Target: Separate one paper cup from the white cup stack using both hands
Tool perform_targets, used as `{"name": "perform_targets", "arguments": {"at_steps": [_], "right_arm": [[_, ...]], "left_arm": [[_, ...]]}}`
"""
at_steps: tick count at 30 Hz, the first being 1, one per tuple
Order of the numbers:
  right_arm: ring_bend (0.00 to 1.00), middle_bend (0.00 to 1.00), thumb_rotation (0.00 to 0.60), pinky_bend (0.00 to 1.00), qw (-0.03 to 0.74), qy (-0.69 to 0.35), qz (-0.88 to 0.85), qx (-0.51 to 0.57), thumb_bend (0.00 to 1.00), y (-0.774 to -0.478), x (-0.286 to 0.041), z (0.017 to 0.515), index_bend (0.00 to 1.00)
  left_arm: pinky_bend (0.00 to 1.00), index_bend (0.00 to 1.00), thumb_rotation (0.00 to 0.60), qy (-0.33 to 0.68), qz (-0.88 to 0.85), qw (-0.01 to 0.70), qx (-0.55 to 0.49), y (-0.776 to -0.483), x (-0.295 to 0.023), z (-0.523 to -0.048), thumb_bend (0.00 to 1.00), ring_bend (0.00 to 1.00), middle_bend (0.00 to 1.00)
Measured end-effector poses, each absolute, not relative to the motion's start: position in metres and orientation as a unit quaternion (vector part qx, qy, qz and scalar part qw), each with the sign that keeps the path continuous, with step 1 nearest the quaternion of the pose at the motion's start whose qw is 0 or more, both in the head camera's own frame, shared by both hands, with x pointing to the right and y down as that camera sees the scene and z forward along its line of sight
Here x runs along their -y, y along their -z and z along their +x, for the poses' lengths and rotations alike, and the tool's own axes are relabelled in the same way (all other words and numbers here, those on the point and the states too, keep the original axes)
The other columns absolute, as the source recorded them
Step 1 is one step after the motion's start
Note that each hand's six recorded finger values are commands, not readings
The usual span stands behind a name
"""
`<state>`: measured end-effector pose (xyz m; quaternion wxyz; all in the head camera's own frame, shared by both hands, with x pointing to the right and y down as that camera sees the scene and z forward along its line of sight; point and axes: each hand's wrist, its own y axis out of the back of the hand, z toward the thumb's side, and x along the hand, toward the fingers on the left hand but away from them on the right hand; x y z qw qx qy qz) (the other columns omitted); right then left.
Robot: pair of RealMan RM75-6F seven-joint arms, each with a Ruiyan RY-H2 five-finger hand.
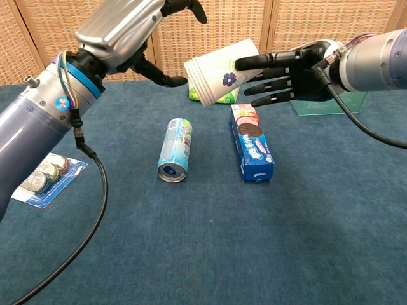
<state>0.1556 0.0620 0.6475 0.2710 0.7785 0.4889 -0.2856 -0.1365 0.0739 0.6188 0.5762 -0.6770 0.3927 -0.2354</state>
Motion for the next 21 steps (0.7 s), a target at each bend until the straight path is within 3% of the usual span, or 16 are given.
{"name": "perform_targets", "arguments": {"at_steps": [6, 14, 21], "right_arm": [[0.48, 0.60, 0.600, 0.51, 0.271, 0.285, 0.778, -0.490, 0.43, -0.645, -0.061, 0.159, 0.56], [0.48, 0.60, 0.600, 0.51, 0.268, 0.287, 0.782, -0.485, 0.43, -0.643, -0.064, 0.160, 0.56], [0.48, 0.60, 0.600, 0.51, 0.263, 0.288, 0.782, -0.487, 0.43, -0.642, -0.063, 0.165, 0.56]], "left_arm": [[0.00, 0.34, 0.600, 0.228, -0.675, 0.575, -0.402, -0.617, -0.072, -0.128, 0.26, 0.00, 0.00], [0.00, 0.36, 0.600, 0.212, -0.671, 0.578, -0.415, -0.609, -0.067, -0.117, 0.26, 0.00, 0.00], [0.00, 0.48, 0.600, 0.210, -0.670, 0.580, -0.413, -0.608, -0.067, -0.116, 0.34, 0.00, 0.00]]}}
